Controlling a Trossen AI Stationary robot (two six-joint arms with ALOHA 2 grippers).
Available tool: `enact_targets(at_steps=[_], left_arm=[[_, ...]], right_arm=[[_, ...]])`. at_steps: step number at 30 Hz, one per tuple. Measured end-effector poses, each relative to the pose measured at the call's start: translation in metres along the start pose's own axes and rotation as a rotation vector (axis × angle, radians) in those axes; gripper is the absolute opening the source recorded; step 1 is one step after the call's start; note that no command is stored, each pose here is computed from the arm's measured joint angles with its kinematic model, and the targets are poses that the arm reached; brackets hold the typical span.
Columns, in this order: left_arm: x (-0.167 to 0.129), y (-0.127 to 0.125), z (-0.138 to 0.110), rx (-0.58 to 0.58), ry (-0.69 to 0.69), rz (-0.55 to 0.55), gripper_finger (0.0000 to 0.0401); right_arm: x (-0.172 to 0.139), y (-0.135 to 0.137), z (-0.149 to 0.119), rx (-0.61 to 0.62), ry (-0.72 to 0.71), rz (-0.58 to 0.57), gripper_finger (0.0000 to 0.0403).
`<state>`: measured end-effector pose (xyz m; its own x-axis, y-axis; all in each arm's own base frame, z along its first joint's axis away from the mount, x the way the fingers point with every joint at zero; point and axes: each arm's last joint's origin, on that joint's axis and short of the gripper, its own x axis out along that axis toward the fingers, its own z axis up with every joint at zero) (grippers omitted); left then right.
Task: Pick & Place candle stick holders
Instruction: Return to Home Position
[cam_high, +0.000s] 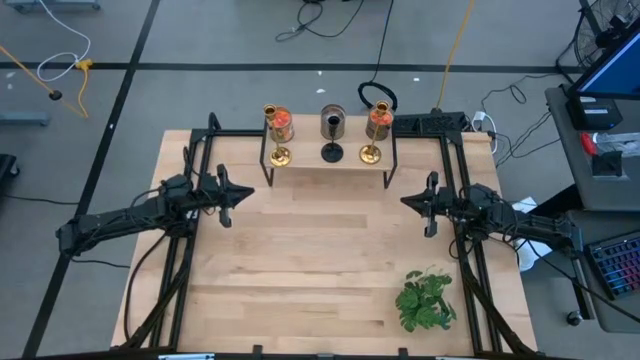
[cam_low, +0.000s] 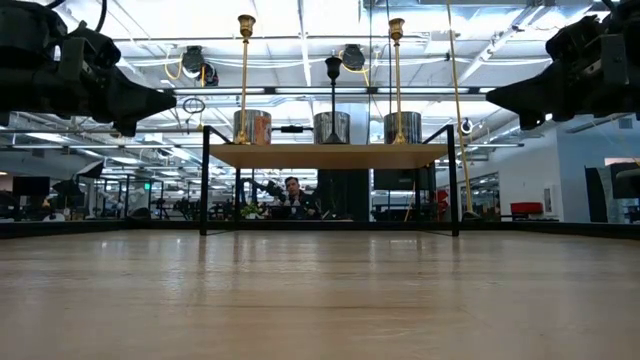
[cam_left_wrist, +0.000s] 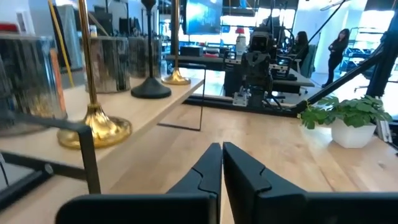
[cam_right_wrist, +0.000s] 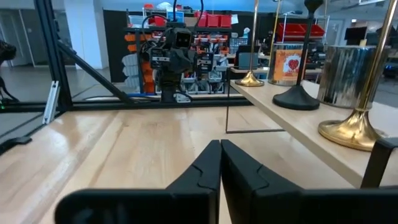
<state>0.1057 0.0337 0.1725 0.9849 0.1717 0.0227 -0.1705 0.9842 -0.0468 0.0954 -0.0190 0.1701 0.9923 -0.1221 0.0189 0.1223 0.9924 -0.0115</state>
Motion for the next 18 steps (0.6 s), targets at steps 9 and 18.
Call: enact_targets(at_steps=[9, 18], left_arm=[[0.0, 0.0, -0.001, -0.004, 0.01, 0.0, 0.0017], [0.0, 0.0, -0.0009, -0.007, 0.009, 0.001, 0.001]], right_arm=[[0.0, -0.0001, 0.0, 0.05, 0.0, -0.002, 0.0007], [0.0, -0.0001, 0.0001, 0.05, -0.001, -0.003, 0.0011]])
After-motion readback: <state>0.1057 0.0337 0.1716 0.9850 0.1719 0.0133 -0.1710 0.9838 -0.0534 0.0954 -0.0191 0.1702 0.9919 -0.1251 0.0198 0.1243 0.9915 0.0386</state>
